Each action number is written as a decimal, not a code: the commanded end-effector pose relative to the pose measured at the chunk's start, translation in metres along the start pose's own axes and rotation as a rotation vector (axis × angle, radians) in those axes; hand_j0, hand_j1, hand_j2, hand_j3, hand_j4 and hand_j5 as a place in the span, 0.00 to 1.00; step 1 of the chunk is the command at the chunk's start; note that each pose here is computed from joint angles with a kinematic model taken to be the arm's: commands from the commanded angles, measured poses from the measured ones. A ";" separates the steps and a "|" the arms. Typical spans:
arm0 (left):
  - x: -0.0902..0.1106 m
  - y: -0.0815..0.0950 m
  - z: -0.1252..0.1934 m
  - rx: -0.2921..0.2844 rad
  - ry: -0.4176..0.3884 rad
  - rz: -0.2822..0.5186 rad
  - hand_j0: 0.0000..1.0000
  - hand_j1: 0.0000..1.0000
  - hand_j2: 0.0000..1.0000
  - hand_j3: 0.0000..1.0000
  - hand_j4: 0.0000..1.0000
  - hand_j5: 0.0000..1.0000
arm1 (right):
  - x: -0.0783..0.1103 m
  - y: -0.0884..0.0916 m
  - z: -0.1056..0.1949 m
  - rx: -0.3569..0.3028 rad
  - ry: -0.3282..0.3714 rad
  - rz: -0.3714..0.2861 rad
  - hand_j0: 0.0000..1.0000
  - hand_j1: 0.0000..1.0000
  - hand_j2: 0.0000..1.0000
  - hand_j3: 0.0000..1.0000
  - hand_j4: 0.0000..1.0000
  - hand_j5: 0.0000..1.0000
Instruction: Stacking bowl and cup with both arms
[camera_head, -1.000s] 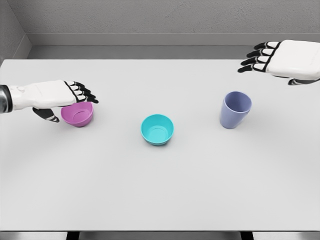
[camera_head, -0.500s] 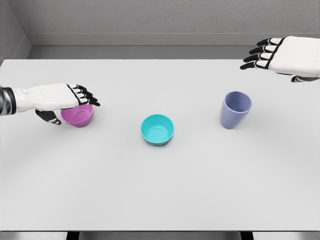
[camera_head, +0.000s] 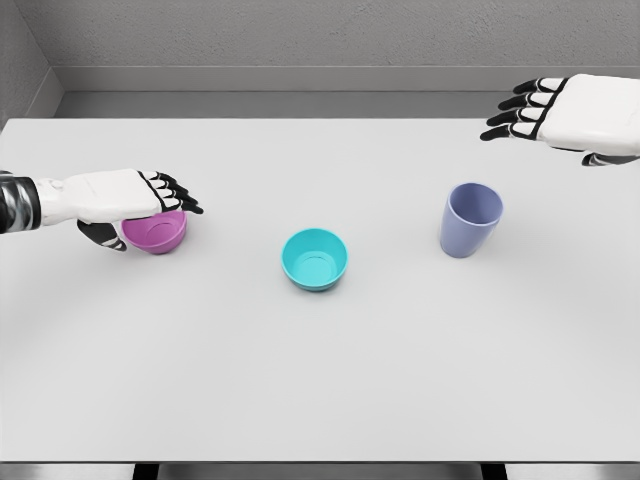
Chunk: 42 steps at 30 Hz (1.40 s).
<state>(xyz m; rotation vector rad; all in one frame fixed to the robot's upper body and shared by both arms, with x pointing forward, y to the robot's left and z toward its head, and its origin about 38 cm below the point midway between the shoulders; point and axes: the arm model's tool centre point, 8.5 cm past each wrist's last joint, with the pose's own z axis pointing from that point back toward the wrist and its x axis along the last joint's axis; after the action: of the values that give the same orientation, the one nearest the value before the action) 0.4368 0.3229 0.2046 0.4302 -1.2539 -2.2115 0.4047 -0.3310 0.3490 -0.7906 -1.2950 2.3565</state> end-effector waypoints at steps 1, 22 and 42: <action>0.000 -0.001 0.000 0.002 0.002 0.006 1.00 1.00 1.00 1.00 1.00 1.00 | 0.000 0.000 0.000 -0.001 0.002 -0.003 1.00 1.00 1.00 1.00 1.00 1.00; -0.005 -0.012 -0.016 -0.018 0.007 0.036 1.00 1.00 1.00 1.00 1.00 1.00 | -0.001 -0.001 0.001 -0.001 0.005 0.001 1.00 1.00 1.00 1.00 1.00 1.00; -0.014 -0.020 -0.023 -0.041 0.036 0.044 1.00 1.00 1.00 1.00 1.00 1.00 | 0.000 0.000 0.000 0.001 0.001 0.000 1.00 1.00 1.00 1.00 1.00 1.00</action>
<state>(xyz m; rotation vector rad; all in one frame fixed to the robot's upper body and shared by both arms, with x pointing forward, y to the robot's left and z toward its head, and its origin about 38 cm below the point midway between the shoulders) 0.4522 0.3242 0.1777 0.4231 -1.1863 -2.1863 0.4047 -0.3305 0.3485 -0.7909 -1.2921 2.3601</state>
